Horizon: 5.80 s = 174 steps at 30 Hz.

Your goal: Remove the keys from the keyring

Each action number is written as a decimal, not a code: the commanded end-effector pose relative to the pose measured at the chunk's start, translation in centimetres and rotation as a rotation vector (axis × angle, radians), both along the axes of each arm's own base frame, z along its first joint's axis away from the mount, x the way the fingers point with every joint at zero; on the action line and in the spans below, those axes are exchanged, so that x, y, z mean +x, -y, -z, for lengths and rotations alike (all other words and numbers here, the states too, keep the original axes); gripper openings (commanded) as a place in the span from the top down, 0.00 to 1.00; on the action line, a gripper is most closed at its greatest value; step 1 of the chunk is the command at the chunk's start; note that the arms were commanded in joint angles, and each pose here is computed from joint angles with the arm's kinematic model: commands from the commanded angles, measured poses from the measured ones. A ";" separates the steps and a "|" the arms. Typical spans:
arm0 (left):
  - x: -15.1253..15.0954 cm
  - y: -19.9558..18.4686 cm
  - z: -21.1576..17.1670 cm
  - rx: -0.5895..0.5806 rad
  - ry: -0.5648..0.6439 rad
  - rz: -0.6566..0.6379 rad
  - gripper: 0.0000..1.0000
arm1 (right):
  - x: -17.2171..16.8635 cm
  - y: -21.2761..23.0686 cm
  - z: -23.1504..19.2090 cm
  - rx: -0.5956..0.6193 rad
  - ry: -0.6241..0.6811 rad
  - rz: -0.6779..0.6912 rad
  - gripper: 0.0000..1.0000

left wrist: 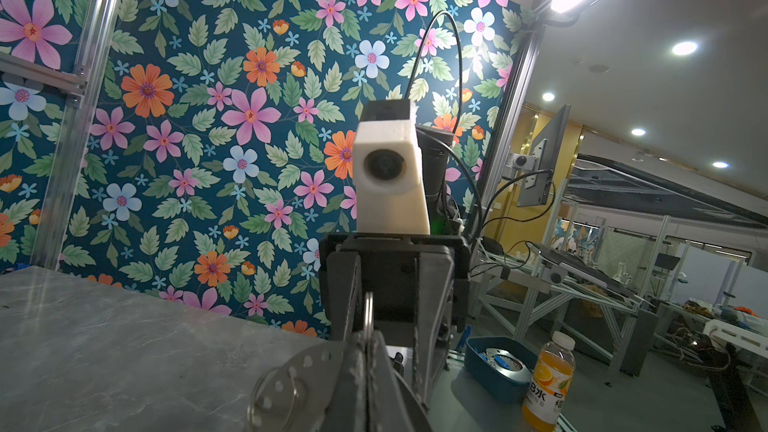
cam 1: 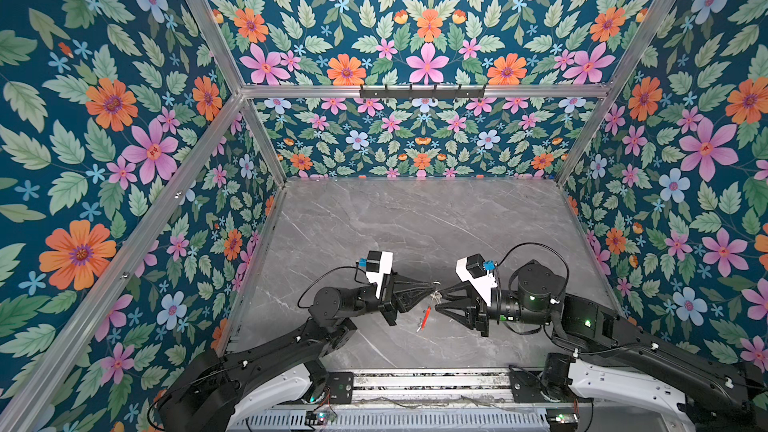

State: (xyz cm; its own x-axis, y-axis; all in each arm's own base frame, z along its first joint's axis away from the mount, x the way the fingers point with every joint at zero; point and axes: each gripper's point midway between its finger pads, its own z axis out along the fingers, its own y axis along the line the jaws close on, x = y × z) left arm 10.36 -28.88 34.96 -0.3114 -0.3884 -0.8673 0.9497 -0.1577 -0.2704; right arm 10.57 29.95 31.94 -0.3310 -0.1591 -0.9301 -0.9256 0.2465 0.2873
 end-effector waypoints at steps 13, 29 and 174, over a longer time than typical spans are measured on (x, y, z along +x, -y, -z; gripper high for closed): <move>-0.6 -0.5 -1.0 -0.043 0.035 0.014 1.00 | 0.9 -0.9 -1.1 0.034 0.035 0.019 0.92; -0.6 -1.2 -1.0 -0.035 0.049 -0.034 1.00 | 0.8 0.2 -0.7 0.016 0.000 0.051 1.00; 0.2 -2.3 -0.3 -0.095 0.001 -0.103 1.00 | 1.8 -2.6 -5.7 -0.060 -0.049 -0.112 1.00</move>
